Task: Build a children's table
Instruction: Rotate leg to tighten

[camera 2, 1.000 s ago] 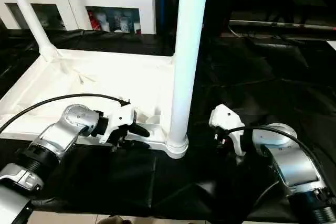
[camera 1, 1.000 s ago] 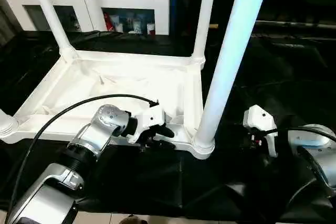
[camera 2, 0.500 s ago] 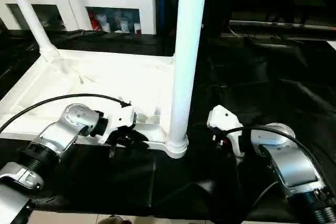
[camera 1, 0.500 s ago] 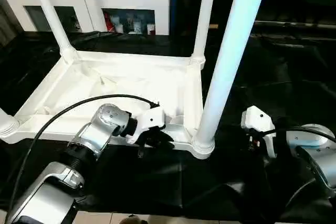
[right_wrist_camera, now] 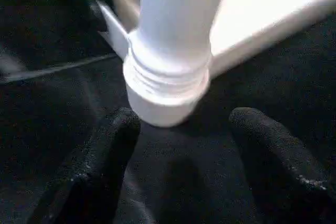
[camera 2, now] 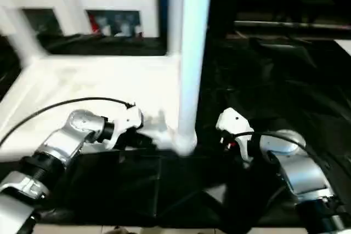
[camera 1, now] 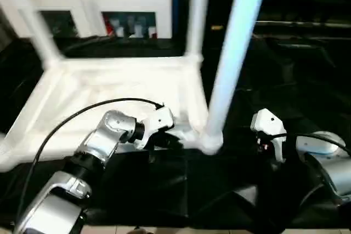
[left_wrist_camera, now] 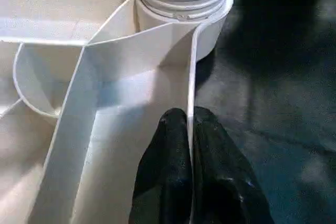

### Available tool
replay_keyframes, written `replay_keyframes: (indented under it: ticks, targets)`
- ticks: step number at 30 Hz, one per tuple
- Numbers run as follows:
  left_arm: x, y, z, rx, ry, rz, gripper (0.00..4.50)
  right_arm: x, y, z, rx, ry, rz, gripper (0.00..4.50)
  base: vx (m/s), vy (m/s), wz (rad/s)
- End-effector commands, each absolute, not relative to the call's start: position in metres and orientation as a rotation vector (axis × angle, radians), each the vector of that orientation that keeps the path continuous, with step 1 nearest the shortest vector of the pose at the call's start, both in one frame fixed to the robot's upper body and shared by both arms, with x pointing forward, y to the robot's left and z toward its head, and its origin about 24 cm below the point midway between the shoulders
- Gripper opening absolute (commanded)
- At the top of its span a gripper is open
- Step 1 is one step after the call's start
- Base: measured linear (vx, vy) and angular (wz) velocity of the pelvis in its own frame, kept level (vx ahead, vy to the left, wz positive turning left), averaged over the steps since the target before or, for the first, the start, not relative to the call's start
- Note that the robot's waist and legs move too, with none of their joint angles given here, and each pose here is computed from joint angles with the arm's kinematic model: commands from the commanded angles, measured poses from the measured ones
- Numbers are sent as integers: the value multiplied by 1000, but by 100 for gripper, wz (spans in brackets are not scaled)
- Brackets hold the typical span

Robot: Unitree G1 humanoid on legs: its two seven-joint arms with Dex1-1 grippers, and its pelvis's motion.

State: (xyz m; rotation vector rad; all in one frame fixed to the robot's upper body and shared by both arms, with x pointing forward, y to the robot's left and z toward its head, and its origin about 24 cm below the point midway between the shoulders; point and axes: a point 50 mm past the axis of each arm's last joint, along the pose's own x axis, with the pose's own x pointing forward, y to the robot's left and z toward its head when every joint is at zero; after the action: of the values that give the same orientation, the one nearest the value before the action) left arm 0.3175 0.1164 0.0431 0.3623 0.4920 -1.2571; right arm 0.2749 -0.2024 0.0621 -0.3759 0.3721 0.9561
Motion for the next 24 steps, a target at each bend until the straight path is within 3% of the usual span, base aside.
replay_keyframes:
  ticks: [1, 5, 11, 15, 24]
  targets:
    - [312, 121, 26, 262, 548, -1138, 5, 288, -203, 64, -394, 314, 838, 320, 0, 0, 0]
    - [310, 116, 27, 262, 524, -1150, 5, 294, -198, 61, -366, 310, 794, 320, 0, 0, 0]
    - [309, 105, 36, 315, 464, -1211, 0, 302, -165, 60, -204, 221, 880, 364, 0, 0, 0]
    - [310, 106, 35, 338, 467, -1210, 0, 301, -156, 60, -191, 224, 951, 399, 0, 0, 0]
    - [311, 108, 35, 365, 468, -1212, 0, 317, -147, 57, -257, 230, 925, 399, 0, 0, 0]
